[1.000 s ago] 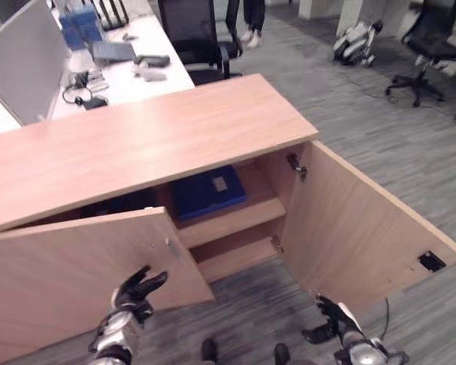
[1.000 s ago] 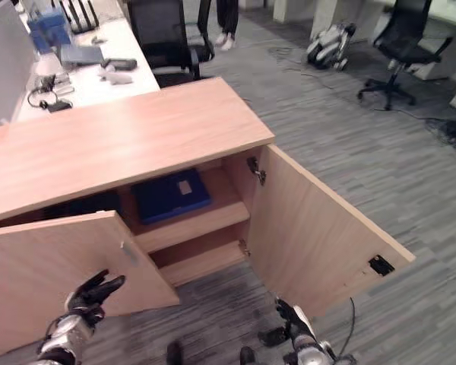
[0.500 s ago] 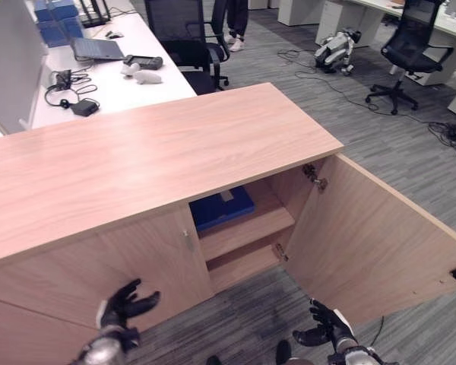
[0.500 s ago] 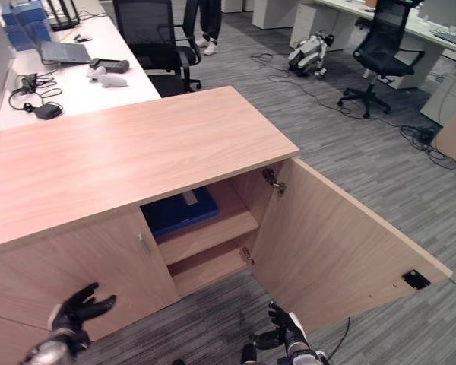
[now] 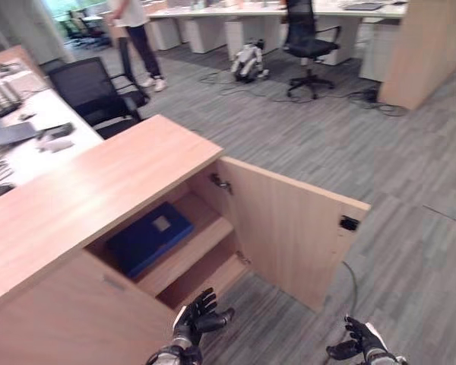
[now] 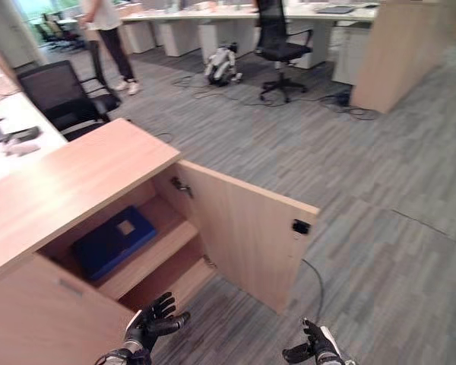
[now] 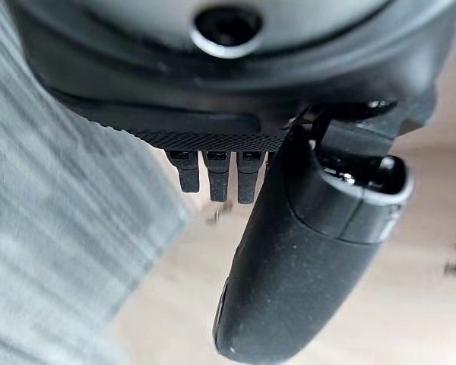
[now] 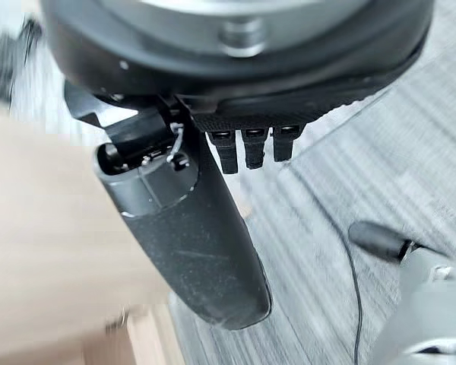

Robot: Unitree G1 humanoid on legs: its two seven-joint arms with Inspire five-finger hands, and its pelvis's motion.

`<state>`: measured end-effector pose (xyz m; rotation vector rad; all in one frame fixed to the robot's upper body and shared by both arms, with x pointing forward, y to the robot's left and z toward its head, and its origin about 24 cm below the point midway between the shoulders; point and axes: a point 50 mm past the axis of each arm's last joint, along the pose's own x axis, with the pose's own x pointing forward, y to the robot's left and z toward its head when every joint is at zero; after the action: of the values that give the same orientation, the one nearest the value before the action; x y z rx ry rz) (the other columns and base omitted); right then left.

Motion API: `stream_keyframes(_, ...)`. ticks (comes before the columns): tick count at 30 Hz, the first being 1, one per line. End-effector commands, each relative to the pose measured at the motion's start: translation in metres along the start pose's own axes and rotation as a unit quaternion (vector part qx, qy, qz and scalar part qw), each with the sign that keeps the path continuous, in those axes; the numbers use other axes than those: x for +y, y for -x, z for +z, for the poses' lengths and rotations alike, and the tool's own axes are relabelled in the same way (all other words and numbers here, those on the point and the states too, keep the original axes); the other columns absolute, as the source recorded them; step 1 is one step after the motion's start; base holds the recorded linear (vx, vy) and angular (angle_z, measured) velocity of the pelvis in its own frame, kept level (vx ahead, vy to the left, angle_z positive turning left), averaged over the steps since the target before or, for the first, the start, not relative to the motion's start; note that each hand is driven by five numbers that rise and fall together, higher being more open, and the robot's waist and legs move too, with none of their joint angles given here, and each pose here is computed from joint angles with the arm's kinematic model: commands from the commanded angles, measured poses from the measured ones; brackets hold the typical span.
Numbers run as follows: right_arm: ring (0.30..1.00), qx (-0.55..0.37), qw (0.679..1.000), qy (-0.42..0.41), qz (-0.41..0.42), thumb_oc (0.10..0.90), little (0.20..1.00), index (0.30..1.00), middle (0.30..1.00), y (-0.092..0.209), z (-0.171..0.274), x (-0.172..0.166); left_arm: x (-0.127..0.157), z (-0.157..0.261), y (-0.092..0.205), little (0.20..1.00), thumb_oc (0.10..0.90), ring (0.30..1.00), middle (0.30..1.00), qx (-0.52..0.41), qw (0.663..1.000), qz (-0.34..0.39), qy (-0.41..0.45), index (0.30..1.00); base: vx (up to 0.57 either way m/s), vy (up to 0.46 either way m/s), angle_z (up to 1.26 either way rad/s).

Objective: Put the empty folder in the office cabinet

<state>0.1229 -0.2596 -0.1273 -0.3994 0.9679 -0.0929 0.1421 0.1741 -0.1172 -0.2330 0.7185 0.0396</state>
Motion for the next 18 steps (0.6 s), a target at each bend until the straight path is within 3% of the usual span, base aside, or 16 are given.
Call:
stream_keyframes(1,0.900,-0.120,0.991,-0.059,0.017,0.800,0.900,0.900,0.900,-0.009,0.070,0.015,0.020,0.054,-0.012,0.900,0.800,0.900,0.900,-0.090,0.995,0.019,-0.036,0.900,0.11,-0.178,-0.55)
stream_keyframes(6,0.900,-0.139,0.987,-0.074,-0.031,0.800,0.900,0.900,0.900,-0.012,0.083,-0.016,0.009,0.051,-0.017,0.900,0.800,0.900,0.900,-0.085,0.996,0.016,0.003,0.900,0.05,-0.109,-0.72)
stream_keyframes(8,0.900,-0.180,0.977,-0.103,-0.053,0.800,0.900,0.900,0.900,-0.009,0.104,-0.031,0.015,0.054,-0.015,0.900,0.800,0.900,0.900,-0.087,0.996,0.016,-0.023,0.900,0.14,-0.055,0.21)
stream_keyframes(10,0.900,-0.234,0.962,-0.119,-0.070,0.800,0.900,0.900,0.900,-0.003,0.132,-0.044,0.022,0.054,-0.014,0.900,0.800,0.900,0.900,-0.082,0.996,0.020,-0.035,0.900,0.14,0.033,0.25)
stream_keyframes(14,0.900,-0.407,0.901,-0.117,-0.100,0.800,0.900,0.900,0.900,0.033,0.225,-0.076,0.037,0.045,-0.009,0.900,0.800,0.900,0.900,-0.057,0.996,0.032,-0.058,0.900,0.06,0.092,0.07)
stream_keyframes(18,0.900,-0.478,0.871,-0.103,-0.057,0.800,0.900,0.900,0.900,0.055,0.263,-0.059,0.045,0.035,-0.005,0.900,0.800,0.900,0.900,-0.033,0.996,0.044,-0.067,0.900,0.00,0.063,0.11)
